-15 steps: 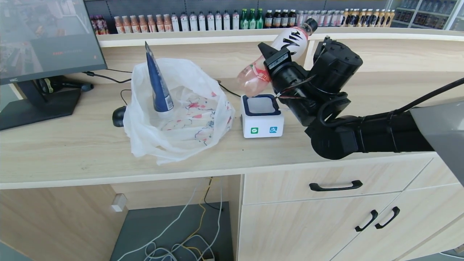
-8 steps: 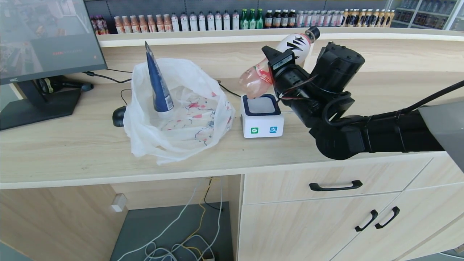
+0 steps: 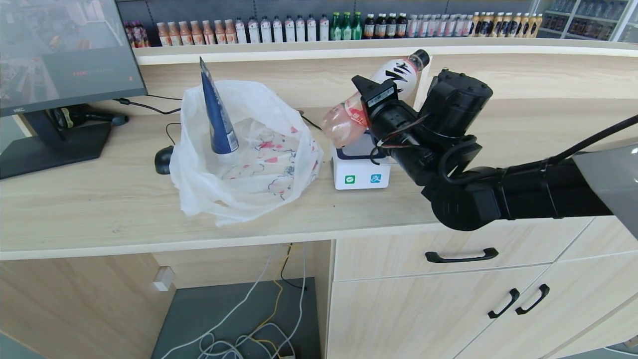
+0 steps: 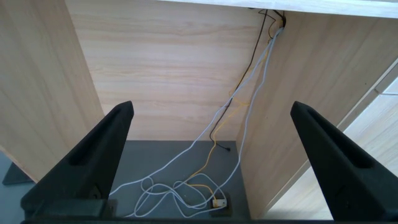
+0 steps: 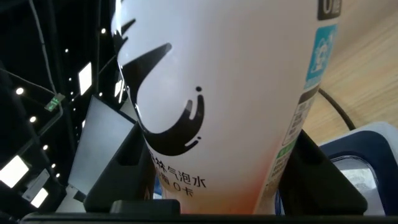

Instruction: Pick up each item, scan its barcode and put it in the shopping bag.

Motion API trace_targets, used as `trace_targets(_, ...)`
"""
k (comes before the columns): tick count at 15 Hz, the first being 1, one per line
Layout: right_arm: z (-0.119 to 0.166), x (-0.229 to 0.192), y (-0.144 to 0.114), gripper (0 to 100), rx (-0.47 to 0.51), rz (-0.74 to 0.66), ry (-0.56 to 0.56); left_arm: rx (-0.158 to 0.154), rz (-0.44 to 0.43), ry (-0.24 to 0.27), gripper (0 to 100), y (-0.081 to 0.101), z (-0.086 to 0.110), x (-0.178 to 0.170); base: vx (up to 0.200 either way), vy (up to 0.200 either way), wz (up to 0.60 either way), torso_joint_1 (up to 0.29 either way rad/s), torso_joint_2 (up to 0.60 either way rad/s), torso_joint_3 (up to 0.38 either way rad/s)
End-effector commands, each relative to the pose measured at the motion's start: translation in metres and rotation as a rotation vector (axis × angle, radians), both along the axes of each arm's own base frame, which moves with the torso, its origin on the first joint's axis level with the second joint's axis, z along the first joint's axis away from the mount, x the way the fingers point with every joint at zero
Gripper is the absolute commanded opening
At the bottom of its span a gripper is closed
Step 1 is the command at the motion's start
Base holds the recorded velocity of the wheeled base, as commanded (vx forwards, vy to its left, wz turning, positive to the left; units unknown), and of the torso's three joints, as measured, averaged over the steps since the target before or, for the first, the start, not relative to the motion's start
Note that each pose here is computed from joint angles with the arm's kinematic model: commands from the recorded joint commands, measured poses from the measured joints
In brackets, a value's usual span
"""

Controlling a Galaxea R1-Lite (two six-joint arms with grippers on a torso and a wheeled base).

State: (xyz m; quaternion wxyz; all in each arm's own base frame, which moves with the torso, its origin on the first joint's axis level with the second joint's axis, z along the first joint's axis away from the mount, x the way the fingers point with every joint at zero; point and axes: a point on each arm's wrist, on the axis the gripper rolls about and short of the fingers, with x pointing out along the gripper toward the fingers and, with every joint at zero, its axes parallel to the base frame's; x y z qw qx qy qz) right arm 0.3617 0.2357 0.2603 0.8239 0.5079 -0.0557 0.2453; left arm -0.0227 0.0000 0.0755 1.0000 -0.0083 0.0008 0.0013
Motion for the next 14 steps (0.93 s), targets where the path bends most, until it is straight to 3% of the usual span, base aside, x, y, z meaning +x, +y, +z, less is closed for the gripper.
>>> trace_targets(1,-0.0019,0.0001,0.0008,0,0.004,0.004,0.009,0.000,0.001,0.000,100,0.0000,0.0000,0.0000,0.000,0.000,0.00,0.000,0.00,0.000)
trace_targets(14,-0.0032,-0.0016,0.0012,0,0.023,0.013,0.017,0.000,0.001,0.000,100,0.0000,0.0000,0.0000,0.000,0.000,0.00,0.000,0.00,0.000)
